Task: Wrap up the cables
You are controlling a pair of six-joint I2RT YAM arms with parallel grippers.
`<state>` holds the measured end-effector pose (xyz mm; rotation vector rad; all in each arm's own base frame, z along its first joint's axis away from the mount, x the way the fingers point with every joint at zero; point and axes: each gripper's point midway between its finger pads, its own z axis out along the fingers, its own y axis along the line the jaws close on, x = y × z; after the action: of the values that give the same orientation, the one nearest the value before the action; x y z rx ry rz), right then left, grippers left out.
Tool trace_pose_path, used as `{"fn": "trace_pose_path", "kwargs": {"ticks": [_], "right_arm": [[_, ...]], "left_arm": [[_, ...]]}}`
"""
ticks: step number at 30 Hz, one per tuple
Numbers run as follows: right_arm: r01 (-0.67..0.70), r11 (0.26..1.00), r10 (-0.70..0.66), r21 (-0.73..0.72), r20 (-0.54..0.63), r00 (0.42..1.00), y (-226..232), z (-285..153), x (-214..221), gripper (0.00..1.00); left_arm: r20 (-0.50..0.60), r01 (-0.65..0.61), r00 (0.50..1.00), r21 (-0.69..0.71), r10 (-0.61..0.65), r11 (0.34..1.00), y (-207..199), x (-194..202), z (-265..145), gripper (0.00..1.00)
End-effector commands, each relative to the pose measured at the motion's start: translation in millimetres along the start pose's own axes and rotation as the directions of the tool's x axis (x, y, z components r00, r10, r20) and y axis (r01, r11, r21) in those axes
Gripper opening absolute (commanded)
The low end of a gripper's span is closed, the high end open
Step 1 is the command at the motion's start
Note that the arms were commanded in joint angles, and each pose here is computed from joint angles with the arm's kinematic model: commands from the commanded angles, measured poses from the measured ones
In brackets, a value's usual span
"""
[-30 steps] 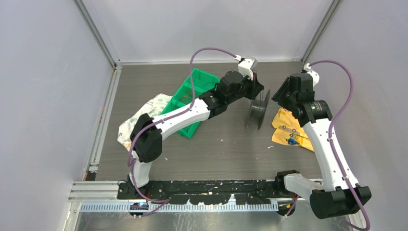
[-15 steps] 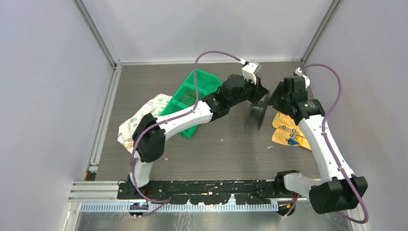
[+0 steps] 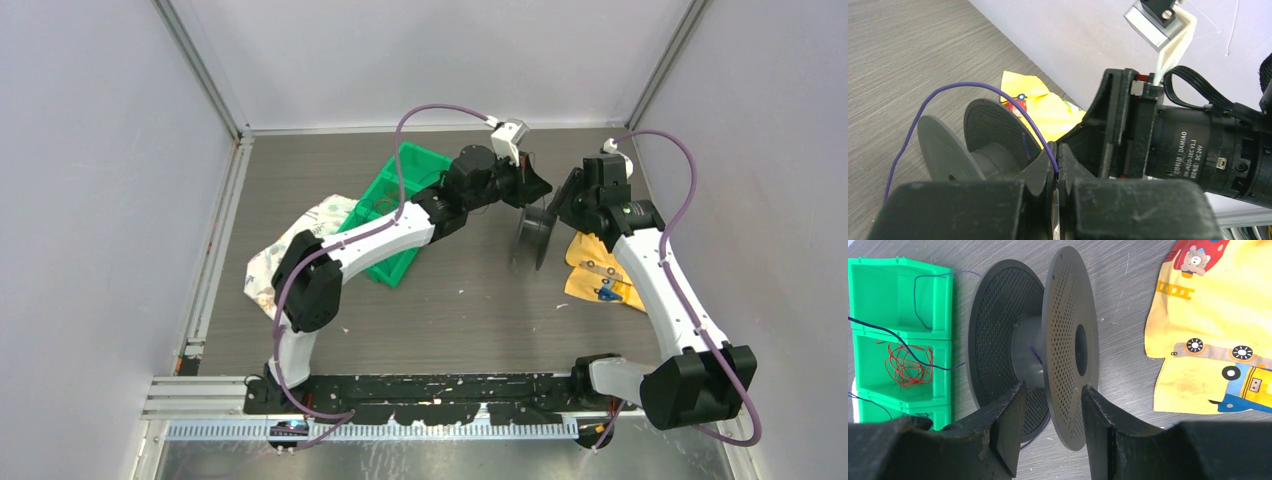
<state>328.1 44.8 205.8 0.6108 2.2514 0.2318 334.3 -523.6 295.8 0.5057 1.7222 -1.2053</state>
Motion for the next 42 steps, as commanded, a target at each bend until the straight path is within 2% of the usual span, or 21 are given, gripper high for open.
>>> {"fn": "trace_pose_path", "kwargs": {"ticks": [1,6,21,33,42], "right_arm": [[-0.007,1.0,0.008,-0.023,0.053,0.999,7.1,-3.8,-15.7,0.5],[-0.007,1.0,0.008,-0.021,0.053,0.999,8.0,-2.9,-17.4,0.52],[-0.008,1.0,0.008,-0.013,0.036,0.999,7.6,7.5,-13.4,0.5],[0.015,1.0,-0.015,-0.02,0.003,1.0,7.2,12.5,-5.4,0.48],[0.094,0.994,-0.094,0.061,-0.006,0.996,-10.1,9.0,-5.1,0.44]], "left_arm": [[0.045,0.059,0.997,0.093,-0.064,0.994,-5.1,-21.7,-3.5,0.01],[0.014,0.147,0.988,0.147,-0.151,0.978,-0.8,-20.5,-2.2,0.01],[-0.023,0.192,0.981,0.159,-0.191,0.968,5.4,-2.9,5.7,0.01],[-0.002,0.212,0.977,0.183,-0.215,0.96,2.0,-15.7,3.2,0.01],[-0.009,0.218,0.975,0.185,-0.22,0.958,2.3,-14.2,5.1,0.01]]}}
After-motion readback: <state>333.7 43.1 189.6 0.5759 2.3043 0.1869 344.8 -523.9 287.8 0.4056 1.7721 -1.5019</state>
